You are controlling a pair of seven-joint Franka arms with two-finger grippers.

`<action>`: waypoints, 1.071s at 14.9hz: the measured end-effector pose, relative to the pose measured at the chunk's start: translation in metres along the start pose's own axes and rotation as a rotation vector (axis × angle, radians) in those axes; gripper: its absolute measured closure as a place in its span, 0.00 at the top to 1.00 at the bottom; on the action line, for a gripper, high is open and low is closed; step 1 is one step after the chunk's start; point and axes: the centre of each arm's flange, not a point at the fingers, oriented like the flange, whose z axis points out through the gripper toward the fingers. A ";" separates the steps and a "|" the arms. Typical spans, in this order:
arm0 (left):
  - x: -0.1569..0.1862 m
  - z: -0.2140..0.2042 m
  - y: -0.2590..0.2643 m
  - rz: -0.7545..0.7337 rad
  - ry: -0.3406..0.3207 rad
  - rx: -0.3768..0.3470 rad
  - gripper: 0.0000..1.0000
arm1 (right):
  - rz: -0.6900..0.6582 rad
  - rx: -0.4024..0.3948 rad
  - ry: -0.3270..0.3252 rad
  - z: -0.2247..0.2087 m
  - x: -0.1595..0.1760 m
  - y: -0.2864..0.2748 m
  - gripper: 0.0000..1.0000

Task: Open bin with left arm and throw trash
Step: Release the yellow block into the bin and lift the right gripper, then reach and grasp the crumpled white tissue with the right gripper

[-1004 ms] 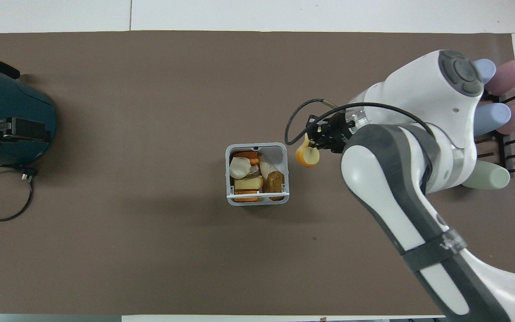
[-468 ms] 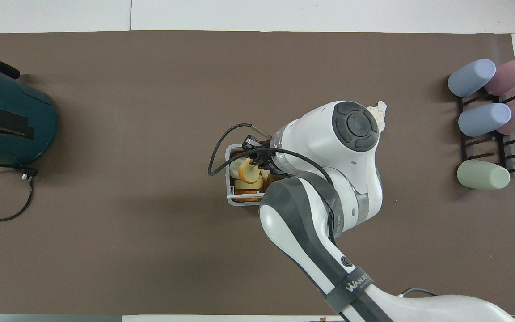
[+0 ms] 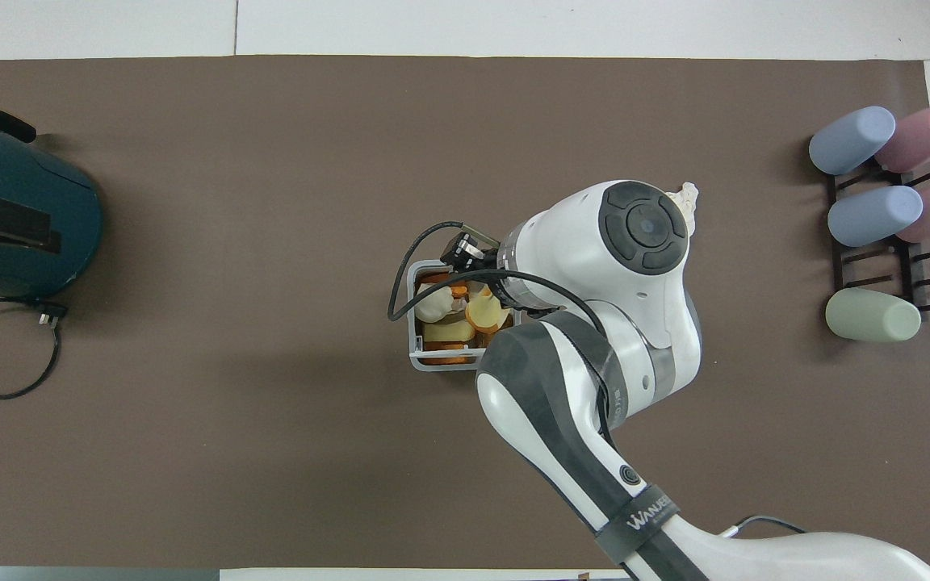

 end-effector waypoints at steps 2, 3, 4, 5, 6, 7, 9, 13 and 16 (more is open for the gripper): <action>0.000 0.000 0.001 0.001 -0.004 0.000 1.00 | -0.011 -0.002 0.009 -0.003 0.003 0.001 1.00; -0.001 0.000 0.001 0.002 -0.005 0.000 1.00 | -0.018 -0.003 0.006 -0.001 -0.001 -0.001 1.00; -0.001 0.000 0.001 0.002 -0.005 0.000 1.00 | -0.030 -0.006 0.002 0.000 -0.008 -0.005 1.00; -0.001 0.000 0.001 0.001 -0.005 0.000 1.00 | -0.044 -0.012 0.001 0.002 -0.014 -0.007 1.00; -0.001 0.000 0.000 0.001 -0.005 0.000 1.00 | -0.076 -0.032 0.009 0.003 -0.015 -0.007 1.00; -0.001 0.000 0.000 0.000 -0.005 0.000 1.00 | -0.142 -0.066 0.023 0.002 -0.011 -0.003 1.00; -0.001 0.000 -0.001 -0.002 -0.005 0.000 1.00 | -0.283 -0.123 0.043 -0.009 0.018 0.014 1.00; -0.001 0.000 -0.002 -0.004 -0.005 0.000 1.00 | -0.504 -0.172 0.078 -0.023 0.101 0.080 1.00; -0.001 0.000 -0.002 -0.004 -0.005 0.000 1.00 | -0.542 -0.219 0.094 -0.007 0.141 0.132 1.00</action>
